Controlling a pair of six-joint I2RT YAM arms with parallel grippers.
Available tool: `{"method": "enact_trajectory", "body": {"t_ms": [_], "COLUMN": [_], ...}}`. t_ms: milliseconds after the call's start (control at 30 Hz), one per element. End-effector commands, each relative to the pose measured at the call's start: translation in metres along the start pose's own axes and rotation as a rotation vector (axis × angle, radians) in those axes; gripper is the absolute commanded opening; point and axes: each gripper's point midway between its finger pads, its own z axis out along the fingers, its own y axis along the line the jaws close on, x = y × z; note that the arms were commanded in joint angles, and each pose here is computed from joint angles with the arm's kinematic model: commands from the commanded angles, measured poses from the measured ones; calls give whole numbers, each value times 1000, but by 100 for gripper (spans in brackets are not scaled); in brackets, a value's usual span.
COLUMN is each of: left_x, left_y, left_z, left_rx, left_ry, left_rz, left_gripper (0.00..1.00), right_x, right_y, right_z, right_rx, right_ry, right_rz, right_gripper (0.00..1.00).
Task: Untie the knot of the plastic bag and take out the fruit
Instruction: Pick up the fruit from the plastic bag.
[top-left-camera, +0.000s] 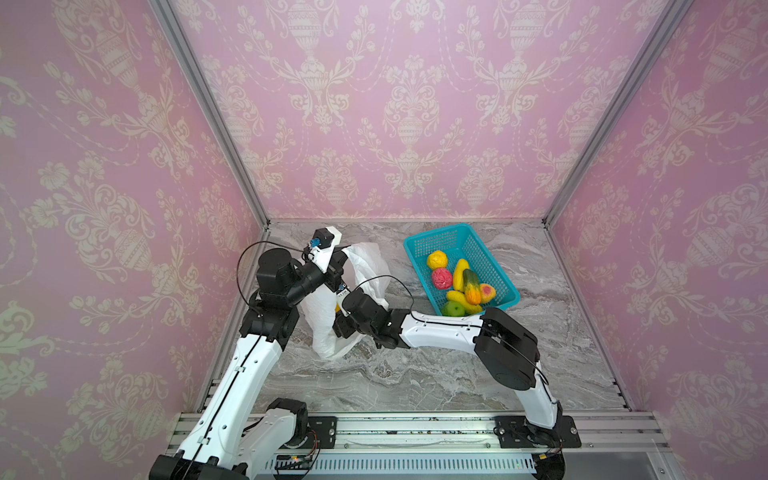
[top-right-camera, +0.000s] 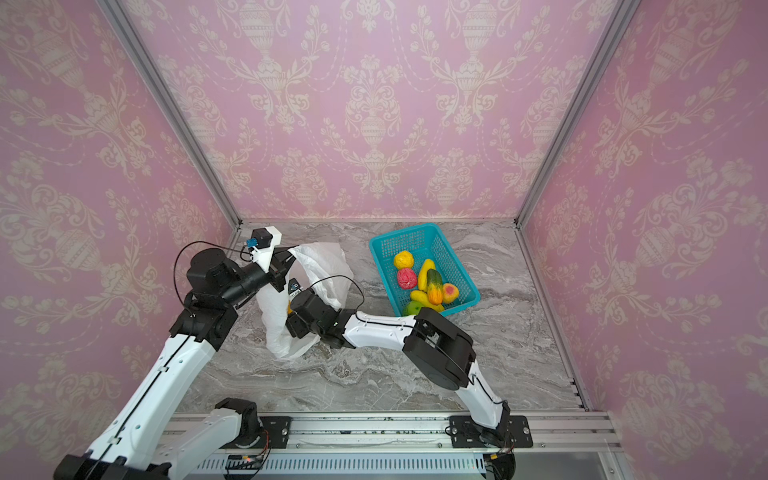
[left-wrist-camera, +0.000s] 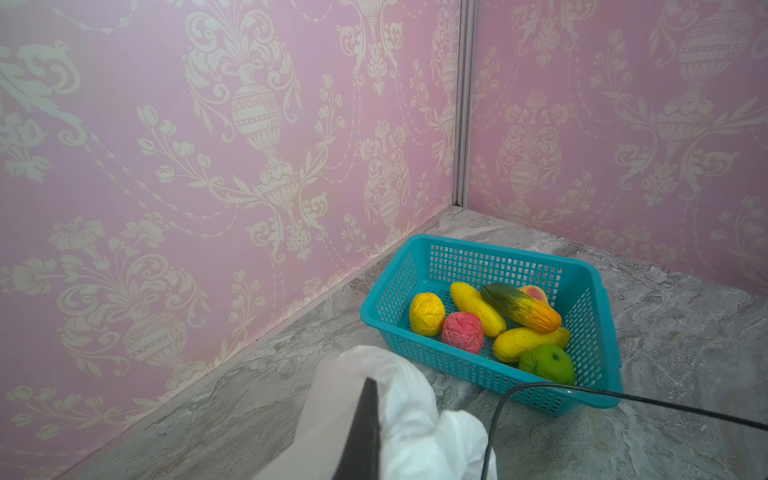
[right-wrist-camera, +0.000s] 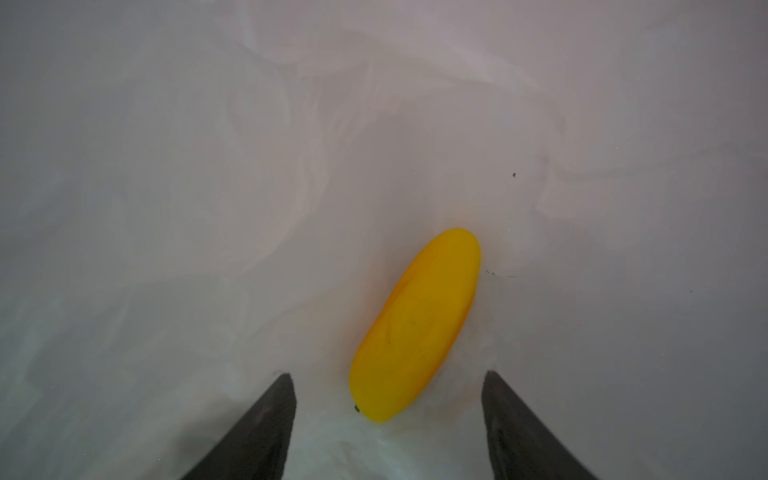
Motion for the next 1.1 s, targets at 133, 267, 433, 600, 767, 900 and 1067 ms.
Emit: {"method": "enact_trajectory", "body": {"t_ms": [133, 267, 433, 600, 767, 900, 1067], "left_x": [-6, -6, -6, -4, 3, 8, 16], "left_y": [-5, -5, -5, -2, 9, 16, 26], "left_z": [-2, -3, -2, -2, 0, 1, 2], "left_rx": [13, 9, 10, -7, -64, -96, -144], "left_ry": [-22, -21, -24, -14, 24, 51, 85], "left_rz": [9, 11, 12, 10, 6, 3, -4], "left_gripper": [0, 0, 0, 0, 0, 0, 0], "right_x": [22, 37, 44, 33, 10, -9, -33], "right_y": [-4, -8, -17, -20, -21, -26, -35], "right_z": [42, 61, 66, 48, 10, -32, -95], "right_rx": [50, 82, 101, 91, 66, 63, 58], "right_ry": [108, 163, 182, 140, 64, -18, -138], "right_rz": [50, 54, 72, 70, 44, 25, -4], "right_gripper": [79, 78, 66, 46, 34, 29, 26]}}
